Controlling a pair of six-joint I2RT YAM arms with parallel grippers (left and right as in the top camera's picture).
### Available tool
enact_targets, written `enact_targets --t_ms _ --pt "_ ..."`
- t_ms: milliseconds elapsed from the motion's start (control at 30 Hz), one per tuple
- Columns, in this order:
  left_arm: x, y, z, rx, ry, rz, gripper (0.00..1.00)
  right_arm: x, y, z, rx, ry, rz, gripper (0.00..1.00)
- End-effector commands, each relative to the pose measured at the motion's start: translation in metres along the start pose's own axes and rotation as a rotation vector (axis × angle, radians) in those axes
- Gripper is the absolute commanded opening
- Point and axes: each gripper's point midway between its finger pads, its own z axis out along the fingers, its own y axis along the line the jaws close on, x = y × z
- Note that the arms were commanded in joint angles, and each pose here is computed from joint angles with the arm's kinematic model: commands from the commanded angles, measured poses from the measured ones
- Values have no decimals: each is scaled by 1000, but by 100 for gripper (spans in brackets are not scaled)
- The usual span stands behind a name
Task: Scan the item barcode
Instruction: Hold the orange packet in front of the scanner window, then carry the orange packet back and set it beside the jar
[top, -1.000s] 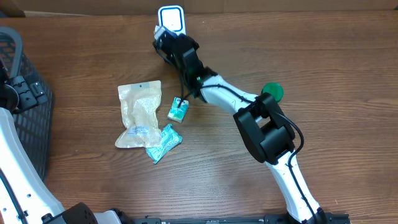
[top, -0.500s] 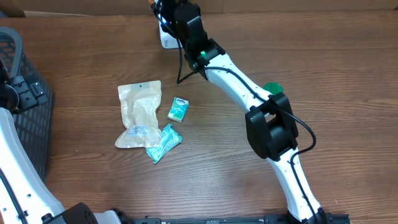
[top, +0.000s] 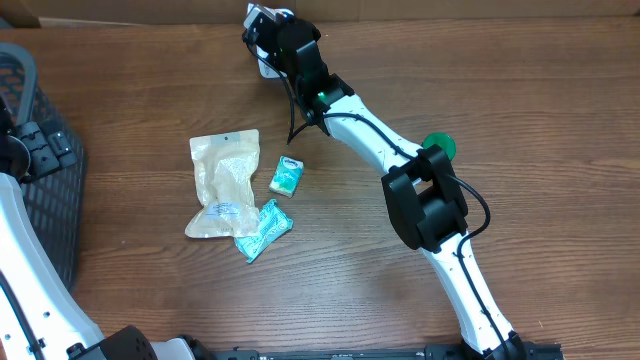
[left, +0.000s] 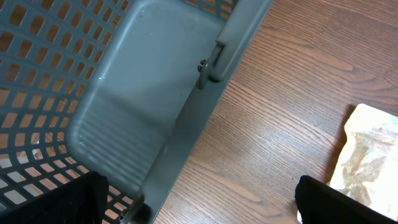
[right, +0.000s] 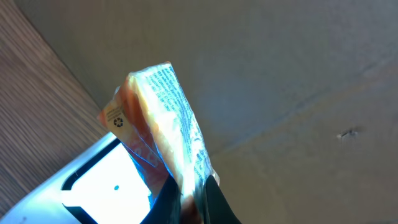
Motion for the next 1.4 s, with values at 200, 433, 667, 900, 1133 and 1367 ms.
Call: enact_targets --t_ms 200,433,667,900,1133,1367 --pt "-4 2 -3 -1 -15 10 99 7 -4 0 3 34 -128 4" --pt "-4 2 -3 -1 -15 10 100 7 -4 0 4 34 -128 4" --pt "-4 2 -3 -1 -15 10 100 -14 -26 -13 19 17 -53 4" --pt "-4 2 -3 -1 -15 10 100 -79 -132 -97 36 9 217 4" --pt "-4 2 -3 -1 -15 10 100 -86 -163 -203 -148 142 515 4" --pt "-4 2 -3 -1 -15 10 100 -6 -129 -271 -352 550 710 4"
